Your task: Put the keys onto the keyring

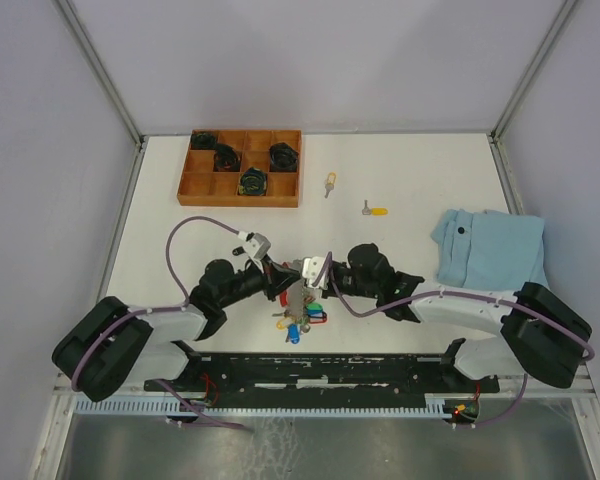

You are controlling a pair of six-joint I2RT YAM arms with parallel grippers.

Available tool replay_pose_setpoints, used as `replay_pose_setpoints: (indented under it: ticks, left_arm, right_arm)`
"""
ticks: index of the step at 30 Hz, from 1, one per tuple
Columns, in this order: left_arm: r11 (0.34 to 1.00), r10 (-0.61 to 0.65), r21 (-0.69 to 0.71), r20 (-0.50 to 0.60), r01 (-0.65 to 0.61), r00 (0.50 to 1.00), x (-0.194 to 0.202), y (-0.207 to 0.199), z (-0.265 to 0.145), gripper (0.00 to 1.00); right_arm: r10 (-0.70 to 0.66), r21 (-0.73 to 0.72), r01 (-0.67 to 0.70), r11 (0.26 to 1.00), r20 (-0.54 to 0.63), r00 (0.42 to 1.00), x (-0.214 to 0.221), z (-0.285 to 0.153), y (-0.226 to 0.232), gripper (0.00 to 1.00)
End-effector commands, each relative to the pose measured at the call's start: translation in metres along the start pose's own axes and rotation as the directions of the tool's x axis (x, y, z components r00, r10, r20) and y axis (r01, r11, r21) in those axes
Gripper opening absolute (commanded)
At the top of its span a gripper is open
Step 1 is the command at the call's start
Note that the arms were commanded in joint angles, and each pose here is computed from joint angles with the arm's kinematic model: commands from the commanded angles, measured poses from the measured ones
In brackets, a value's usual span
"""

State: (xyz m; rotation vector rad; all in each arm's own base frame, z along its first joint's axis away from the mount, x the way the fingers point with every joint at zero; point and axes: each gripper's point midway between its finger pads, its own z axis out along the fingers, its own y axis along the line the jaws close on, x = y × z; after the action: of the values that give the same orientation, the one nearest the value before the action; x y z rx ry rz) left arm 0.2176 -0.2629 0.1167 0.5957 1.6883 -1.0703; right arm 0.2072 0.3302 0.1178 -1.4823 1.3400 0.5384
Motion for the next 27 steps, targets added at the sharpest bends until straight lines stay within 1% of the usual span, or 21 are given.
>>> replay_pose_setpoints:
  ticks: [1, 5, 10, 13, 15, 17, 21, 24, 27]
  left_arm:
    - [0.999, 0.002, -0.038, 0.270, 0.009, 0.963, -0.060, 0.003, -0.001, 0.03]
    - [0.997, -0.020, -0.064, 0.312, 0.042, 0.950, -0.062, 0.008, -0.004, 0.03]
    - [0.993, -0.016, -0.100, 0.344, 0.054, 0.939, -0.062, 0.013, -0.009, 0.03]
    - [0.995, -0.015, -0.092, 0.337, 0.048, 0.942, -0.061, 0.012, -0.008, 0.03]
    - [0.996, -0.008, -0.083, 0.320, 0.037, 0.948, -0.059, 0.010, -0.007, 0.03]
    - [0.996, 0.012, -0.087, 0.291, 0.014, 0.957, -0.055, 0.009, -0.008, 0.10]
    - [0.992, 0.089, -0.105, 0.185, -0.071, 0.979, -0.042, 0.011, -0.008, 0.27]
    - [0.987, 0.140, -0.094, 0.131, -0.129, 0.981, -0.037, 0.009, -0.011, 0.35]
    - [0.985, 0.170, -0.055, 0.084, -0.166, 0.982, -0.032, 0.003, -0.011, 0.39]
  right_arm:
    - [0.061, -0.032, -0.060, 0.998, 0.044, 0.997, -0.007, 0.012, 0.019, 0.01]
    - [0.062, -0.044, -0.060, 0.997, 0.045, 0.997, -0.007, 0.018, 0.026, 0.01]
    - [0.052, -0.043, -0.051, 0.998, 0.041, 0.998, -0.010, 0.017, 0.023, 0.01]
    - [0.052, -0.040, -0.050, 0.998, 0.048, 0.998, -0.013, 0.017, 0.021, 0.01]
    - [0.009, -0.017, -0.008, 1.000, 0.025, 1.000, -0.011, 0.014, 0.013, 0.01]
    - [-0.032, -0.009, 0.032, 0.999, -0.008, 0.999, -0.010, 0.009, 0.003, 0.01]
    - [-0.076, -0.048, 0.074, 0.996, -0.044, 0.996, -0.013, -0.002, -0.013, 0.01]
    - [-0.117, -0.087, 0.111, 0.990, -0.061, 0.991, -0.018, -0.006, -0.019, 0.01]
    - [-0.141, -0.127, 0.130, 0.983, -0.077, 0.987, -0.020, -0.007, -0.019, 0.01]
